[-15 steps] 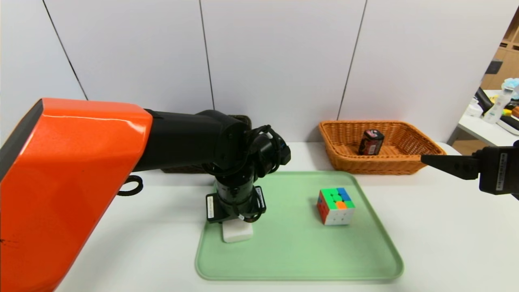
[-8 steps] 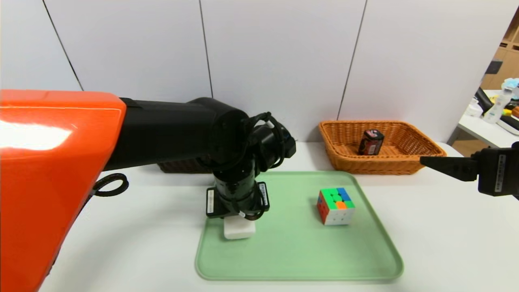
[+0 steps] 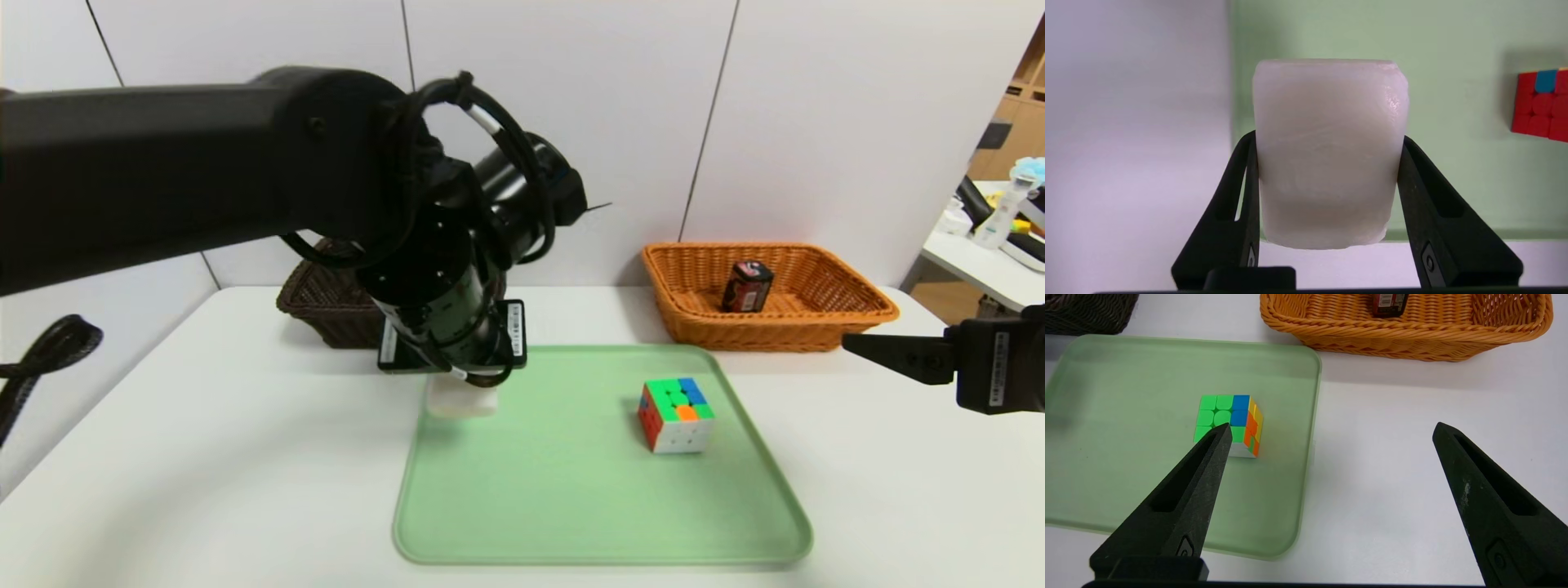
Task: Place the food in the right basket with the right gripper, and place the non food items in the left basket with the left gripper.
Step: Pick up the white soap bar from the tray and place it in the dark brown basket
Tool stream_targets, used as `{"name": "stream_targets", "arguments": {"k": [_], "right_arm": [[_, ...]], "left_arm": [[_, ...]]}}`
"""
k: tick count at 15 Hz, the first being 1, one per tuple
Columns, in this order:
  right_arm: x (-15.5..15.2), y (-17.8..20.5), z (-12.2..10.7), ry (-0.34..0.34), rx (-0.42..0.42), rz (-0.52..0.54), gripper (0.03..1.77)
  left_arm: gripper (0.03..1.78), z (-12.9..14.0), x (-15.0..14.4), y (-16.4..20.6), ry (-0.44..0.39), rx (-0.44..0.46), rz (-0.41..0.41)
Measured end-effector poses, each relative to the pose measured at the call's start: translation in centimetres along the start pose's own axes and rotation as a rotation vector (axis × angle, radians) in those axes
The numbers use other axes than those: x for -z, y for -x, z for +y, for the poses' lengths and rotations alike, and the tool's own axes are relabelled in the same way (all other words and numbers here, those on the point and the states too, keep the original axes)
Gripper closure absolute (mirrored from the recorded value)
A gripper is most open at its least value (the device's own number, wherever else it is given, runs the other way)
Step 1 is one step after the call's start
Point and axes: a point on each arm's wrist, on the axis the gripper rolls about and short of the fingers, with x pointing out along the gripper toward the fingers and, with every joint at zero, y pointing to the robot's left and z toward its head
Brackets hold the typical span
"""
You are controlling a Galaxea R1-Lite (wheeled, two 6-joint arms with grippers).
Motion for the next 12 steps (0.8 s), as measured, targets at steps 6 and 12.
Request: {"name": "stream_targets", "arguments": {"k": [6,12], "right_arm": [[0.0,0.0,0.0,0.001,-0.002,0.001,0.11],[0.6,0.2,-0.1,0.002,-0.002,0.011,0.11]], "left_arm": [[0.84,4.9,-6.1,1.0,-0.021,-0.004,-0.268],[0.84,9.6,-10.9,-3.0,-0.007,-0.123,-0.377]]}}
